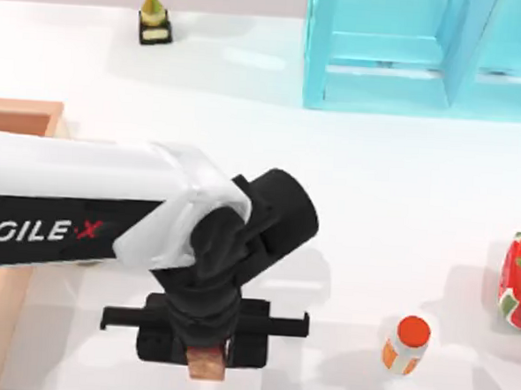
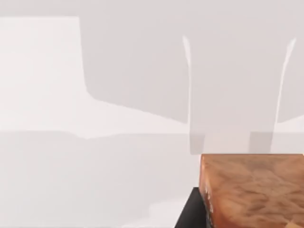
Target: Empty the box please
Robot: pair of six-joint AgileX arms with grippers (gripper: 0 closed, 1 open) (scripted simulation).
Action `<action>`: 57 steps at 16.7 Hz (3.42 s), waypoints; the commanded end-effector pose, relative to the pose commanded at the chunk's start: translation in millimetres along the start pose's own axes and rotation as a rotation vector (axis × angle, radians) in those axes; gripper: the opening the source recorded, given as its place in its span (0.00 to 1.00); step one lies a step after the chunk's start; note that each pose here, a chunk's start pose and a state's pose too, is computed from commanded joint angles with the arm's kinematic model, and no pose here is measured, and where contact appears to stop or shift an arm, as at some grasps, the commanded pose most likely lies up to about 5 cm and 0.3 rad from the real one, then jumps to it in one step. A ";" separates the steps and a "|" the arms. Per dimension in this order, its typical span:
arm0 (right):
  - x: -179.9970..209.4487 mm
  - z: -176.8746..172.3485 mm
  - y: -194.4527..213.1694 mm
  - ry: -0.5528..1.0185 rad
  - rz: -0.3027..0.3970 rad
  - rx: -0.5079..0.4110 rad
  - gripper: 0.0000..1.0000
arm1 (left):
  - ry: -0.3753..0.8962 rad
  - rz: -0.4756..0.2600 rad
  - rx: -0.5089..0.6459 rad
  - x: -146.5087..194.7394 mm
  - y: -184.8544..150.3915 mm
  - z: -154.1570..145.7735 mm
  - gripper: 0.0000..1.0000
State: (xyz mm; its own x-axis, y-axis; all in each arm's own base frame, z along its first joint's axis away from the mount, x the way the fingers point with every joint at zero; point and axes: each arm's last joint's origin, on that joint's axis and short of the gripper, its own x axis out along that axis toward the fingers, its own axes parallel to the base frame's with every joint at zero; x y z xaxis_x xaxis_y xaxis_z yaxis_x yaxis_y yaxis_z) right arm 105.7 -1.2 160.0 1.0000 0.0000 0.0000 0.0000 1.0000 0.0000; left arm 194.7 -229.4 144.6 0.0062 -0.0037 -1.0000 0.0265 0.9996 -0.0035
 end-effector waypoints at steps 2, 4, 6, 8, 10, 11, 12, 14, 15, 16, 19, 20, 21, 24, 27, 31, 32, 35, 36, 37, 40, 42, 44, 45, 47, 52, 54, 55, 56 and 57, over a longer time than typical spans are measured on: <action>0.0 0.0 0.0 0.000 0.000 0.000 1.00 | 0.001 0.001 0.000 12.1 0.1 -0.7 0.00; 0.0 0.0 0.0 0.000 0.000 0.000 1.00 | 0.005 0.004 0.001 18.1 0.6 -1.4 0.00; 0.0 0.0 0.0 0.000 0.000 0.000 1.00 | 0.005 0.004 0.001 18.1 0.6 -1.4 0.00; 0.0 0.0 0.0 0.000 0.000 0.000 1.00 | 0.005 0.004 0.001 18.1 0.6 -1.4 0.08; 0.0 0.0 0.0 0.000 0.000 0.000 1.00 | 0.005 0.004 0.001 18.1 0.6 -1.4 0.23; 0.0 0.0 0.0 0.000 0.000 0.000 1.00 | 0.005 0.004 0.001 18.1 0.6 -1.4 0.30; 0.0 0.0 0.0 0.000 0.000 0.000 1.00 | 0.005 0.004 0.001 18.1 0.6 -1.4 0.38; 0.0 0.0 0.0 0.000 0.000 0.000 1.00 | 0.005 0.004 0.001 18.1 0.6 -1.4 0.53; 0.0 0.0 0.0 0.000 0.000 0.000 1.00 | 0.005 0.004 0.001 18.1 0.6 -1.4 0.60; 0.0 0.0 0.0 0.000 0.000 0.000 1.00 | 0.005 0.004 0.001 18.1 0.6 -1.4 0.68; 0.0 0.0 0.0 0.000 0.000 0.000 1.00 | 0.005 0.004 0.001 18.1 0.6 -1.4 0.90; 0.0 0.0 0.0 0.000 0.000 0.000 1.00 | 0.005 0.004 0.001 18.1 0.6 -1.4 0.98; 0.0 0.0 0.0 0.000 0.000 0.000 1.00 | 0.005 0.004 0.001 18.1 0.6 -1.4 1.00; 0.0 0.0 0.0 0.000 0.000 0.000 1.00 | 0.005 0.004 0.001 18.1 0.6 -1.4 1.00; 0.0 0.0 0.0 0.000 0.000 0.000 1.00 | 0.005 0.004 0.001 18.1 0.6 -1.4 1.00; 0.0 0.0 0.0 0.000 0.000 0.000 1.00 | -0.001 -0.002 0.001 12.3 -1.1 -0.3 1.00; 0.0 0.0 0.0 0.000 0.000 0.000 1.00 | -0.006 -0.008 0.001 5.2 -2.8 0.7 1.00; 0.0 0.0 0.0 0.000 0.000 0.000 1.00 | 0.003 0.000 -0.001 -18.4 -3.5 1.4 1.00; 0.0 0.0 0.0 0.000 0.000 0.000 1.00 | 0.010 0.008 -0.002 -26.3 -2.7 0.9 1.00; 0.0 0.0 0.0 0.000 0.000 0.000 1.00 | 0.016 0.016 -0.002 -34.3 -1.6 0.1 1.00; 0.0 0.0 0.0 0.000 0.000 0.000 1.00 | 0.009 0.009 0.000 -58.1 0.2 -0.7 1.00; 0.0 0.0 0.0 0.000 0.000 0.000 1.00 | 0.004 0.004 0.000 -62.2 0.4 -0.8 1.00; 0.0 0.0 0.0 0.000 0.000 0.000 1.00 | 0.007 0.007 -0.001 -60.4 0.4 -0.5 1.00; 0.0 0.0 0.0 0.000 0.000 0.000 1.00 | 0.005 0.004 0.000 -60.9 0.3 0.0 1.00; 0.0 0.0 0.0 0.000 0.000 0.000 1.00 | -0.031 -0.036 0.000 -69.5 0.0 9.6 1.00; 0.0 0.0 0.0 0.000 0.000 0.000 1.00 | -0.250 -0.173 -0.052 -123.4 29.4 81.8 1.00; 0.0 0.0 0.0 0.000 0.000 0.000 1.00 | -0.328 -0.161 -0.062 -141.5 65.0 116.5 1.00; 0.0 0.0 0.0 0.000 0.000 0.000 1.00 | -0.353 -0.138 -0.063 -147.7 87.5 132.2 1.00; 0.0 0.0 0.0 0.000 0.000 0.000 1.00 | -0.365 -0.107 -0.061 -151.7 112.5 145.6 1.00; 0.0 0.0 0.0 0.000 0.000 0.000 1.00 | -0.362 -0.073 -0.058 -153.4 138.7 156.1 1.00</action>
State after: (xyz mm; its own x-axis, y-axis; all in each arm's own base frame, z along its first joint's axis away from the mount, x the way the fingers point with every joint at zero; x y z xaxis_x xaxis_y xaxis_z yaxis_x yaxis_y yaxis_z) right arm 105.7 -1.2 160.0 1.0000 0.0000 0.0000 0.0000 1.0000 0.0000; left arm 353.4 -94.3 298.5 0.3597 -0.0738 -0.9301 -0.0167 0.9962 -0.0855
